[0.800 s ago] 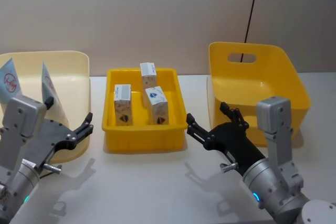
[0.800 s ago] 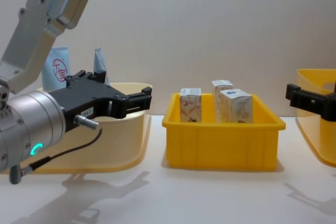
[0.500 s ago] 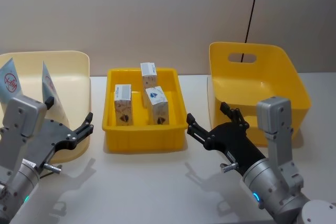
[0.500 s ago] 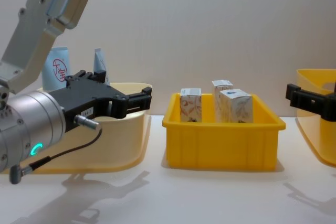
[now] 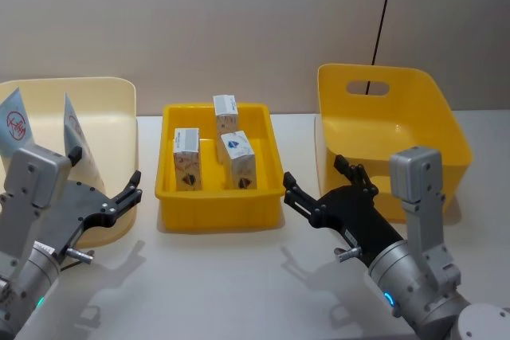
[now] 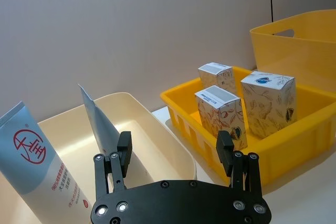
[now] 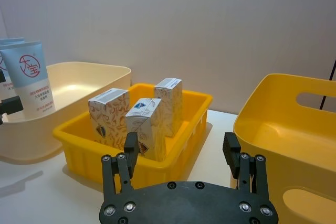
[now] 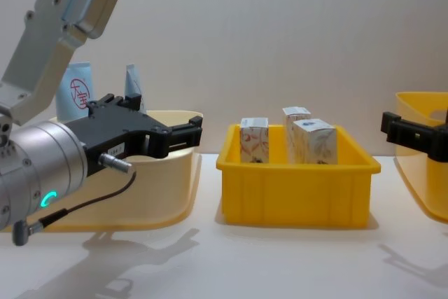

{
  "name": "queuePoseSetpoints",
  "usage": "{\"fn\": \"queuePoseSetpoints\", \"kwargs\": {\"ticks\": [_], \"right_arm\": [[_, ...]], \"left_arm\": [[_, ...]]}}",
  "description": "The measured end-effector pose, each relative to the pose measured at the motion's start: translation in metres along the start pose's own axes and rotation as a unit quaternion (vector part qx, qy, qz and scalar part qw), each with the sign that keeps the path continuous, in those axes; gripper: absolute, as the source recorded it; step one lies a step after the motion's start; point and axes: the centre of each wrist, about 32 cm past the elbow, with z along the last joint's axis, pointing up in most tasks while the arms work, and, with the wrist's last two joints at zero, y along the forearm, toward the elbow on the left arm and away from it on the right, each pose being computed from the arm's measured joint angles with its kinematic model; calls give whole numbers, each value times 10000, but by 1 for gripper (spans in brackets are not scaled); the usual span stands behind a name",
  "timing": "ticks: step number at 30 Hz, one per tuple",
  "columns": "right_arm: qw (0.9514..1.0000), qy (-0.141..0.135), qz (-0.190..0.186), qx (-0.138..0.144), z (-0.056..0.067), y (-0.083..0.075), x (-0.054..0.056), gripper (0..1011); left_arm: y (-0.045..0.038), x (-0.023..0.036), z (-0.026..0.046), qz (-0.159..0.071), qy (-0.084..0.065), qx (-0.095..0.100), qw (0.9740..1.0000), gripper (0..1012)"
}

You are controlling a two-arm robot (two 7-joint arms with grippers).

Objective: Bimanual collaborative sorting of washing and personal care products

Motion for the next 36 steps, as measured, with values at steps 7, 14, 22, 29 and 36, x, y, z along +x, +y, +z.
{"fn": "queuePoseSetpoints", "kwargs": {"ticks": [7, 14, 22, 29, 36], "right_arm": [[10000, 0, 0, 0, 0, 0, 0, 1001], [10000, 0, 0, 0, 0, 0, 0, 1001], [10000, 0, 0, 0, 0, 0, 0, 1001], [10000, 0, 0, 0, 0, 0, 0, 1001], [10000, 0, 0, 0, 0, 0, 0, 1001]], "left_arm": [[0, 0, 0, 0, 0, -1, 10000, 1003], [0, 0, 0, 0, 0, -1, 10000, 1003], [0, 0, 0, 0, 0, 0, 10000, 1003], [0, 4, 1, 3, 1, -1, 10000, 1003], [2, 62, -3, 2, 64, 28, 10000, 1003]]}}
